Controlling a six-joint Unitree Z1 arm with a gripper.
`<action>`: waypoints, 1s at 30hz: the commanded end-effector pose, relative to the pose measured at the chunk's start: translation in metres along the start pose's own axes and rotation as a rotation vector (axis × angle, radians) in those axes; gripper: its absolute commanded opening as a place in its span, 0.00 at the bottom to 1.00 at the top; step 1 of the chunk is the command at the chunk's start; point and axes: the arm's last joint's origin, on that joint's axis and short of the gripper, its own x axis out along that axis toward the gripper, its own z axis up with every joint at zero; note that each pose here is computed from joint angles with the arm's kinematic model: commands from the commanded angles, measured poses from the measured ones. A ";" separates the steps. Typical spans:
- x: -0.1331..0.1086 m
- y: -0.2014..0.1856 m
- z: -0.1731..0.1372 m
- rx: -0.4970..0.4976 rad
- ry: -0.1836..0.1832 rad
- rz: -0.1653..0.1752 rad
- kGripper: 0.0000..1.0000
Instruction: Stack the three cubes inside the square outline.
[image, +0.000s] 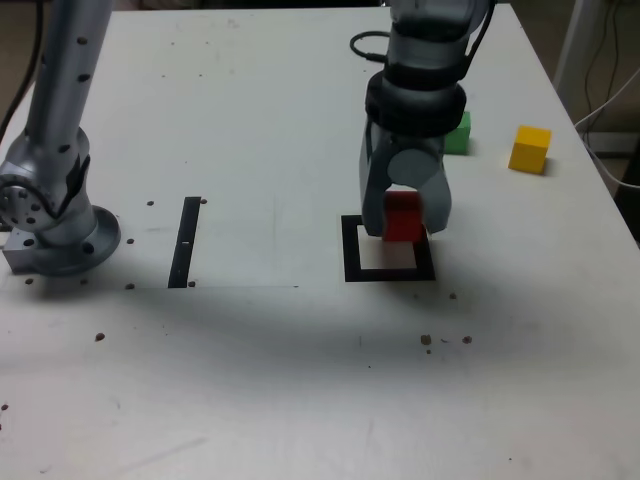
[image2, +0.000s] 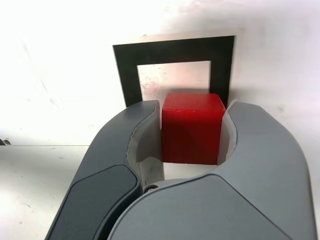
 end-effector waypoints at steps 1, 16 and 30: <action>0.000 0.001 -0.004 -0.005 -0.008 -0.003 0.35; 0.018 0.003 -0.007 -0.015 -0.011 -0.006 0.58; 0.023 0.006 -0.012 -0.022 -0.008 -0.014 0.99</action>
